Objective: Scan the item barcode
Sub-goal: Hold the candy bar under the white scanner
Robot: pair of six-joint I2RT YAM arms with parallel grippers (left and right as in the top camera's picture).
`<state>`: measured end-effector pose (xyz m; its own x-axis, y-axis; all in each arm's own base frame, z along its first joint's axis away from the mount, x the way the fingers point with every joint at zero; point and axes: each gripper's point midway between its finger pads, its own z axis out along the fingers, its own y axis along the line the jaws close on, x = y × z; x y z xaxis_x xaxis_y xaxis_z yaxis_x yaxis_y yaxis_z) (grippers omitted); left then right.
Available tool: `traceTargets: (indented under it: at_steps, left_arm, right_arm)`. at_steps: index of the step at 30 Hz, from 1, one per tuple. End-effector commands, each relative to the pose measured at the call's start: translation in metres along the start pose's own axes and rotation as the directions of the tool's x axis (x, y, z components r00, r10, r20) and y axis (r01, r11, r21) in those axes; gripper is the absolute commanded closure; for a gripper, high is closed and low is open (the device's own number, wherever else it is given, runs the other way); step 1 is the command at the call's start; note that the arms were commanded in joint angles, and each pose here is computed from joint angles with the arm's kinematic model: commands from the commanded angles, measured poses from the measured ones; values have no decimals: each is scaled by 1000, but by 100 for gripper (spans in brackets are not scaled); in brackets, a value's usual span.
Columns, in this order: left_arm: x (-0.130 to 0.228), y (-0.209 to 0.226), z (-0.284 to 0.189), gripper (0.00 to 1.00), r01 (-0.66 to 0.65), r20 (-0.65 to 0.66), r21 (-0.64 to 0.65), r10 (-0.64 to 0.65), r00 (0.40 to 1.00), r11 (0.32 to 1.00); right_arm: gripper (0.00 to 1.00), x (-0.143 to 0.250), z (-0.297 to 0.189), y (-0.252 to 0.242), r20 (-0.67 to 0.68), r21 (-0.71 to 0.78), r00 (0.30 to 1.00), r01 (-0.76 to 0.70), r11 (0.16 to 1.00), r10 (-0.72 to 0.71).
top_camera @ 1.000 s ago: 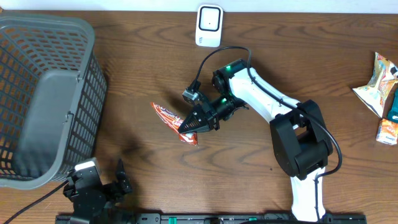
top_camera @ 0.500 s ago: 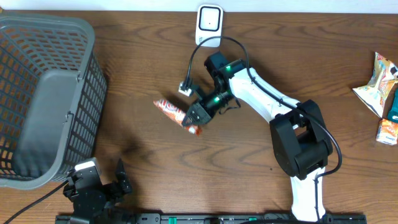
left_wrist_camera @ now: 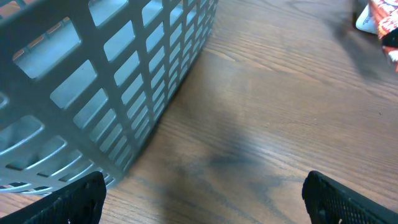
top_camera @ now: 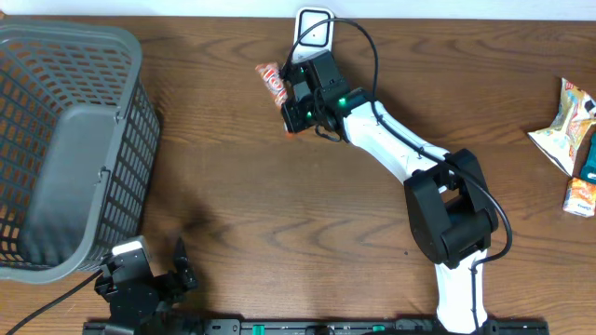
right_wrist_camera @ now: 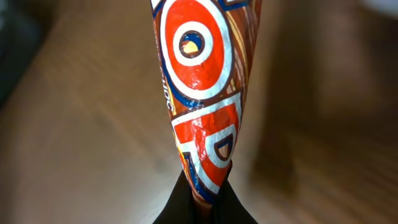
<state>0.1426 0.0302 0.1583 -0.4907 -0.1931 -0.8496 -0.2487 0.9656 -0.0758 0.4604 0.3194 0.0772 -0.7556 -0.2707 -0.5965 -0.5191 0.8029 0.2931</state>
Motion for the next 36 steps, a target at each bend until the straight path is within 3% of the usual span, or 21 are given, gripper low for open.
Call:
traceTargets:
  at_steps: [1,13,25,31,36]
  left_arm:
    - [-2,2,-1,2,5,9,-13,-5,1000,1000]
    - [-2,2,-1,2,5,9,-13,-5,1000,1000]
    - [-2,2,-1,2,5,9,-13,-5,1000,1000]
    - [-2,2,-1,2,5,9,-13,-5,1000,1000]
    - [-2,2,-1,2,5,9,-13,-5,1000,1000]
  right_arm:
    - [99,-25,-9,-42,113,168,989,-114,979,95]
    - [99,-75,-15,-112,373,199,907,-285,938,197]
    - [99,-95,26,-123,338,218,918,-293,931,210]
    - [99,-89,14,-125,278,282,931,-314,906,236]
    - [99,-75,-33,-140,168,370,938,-344,863,302]
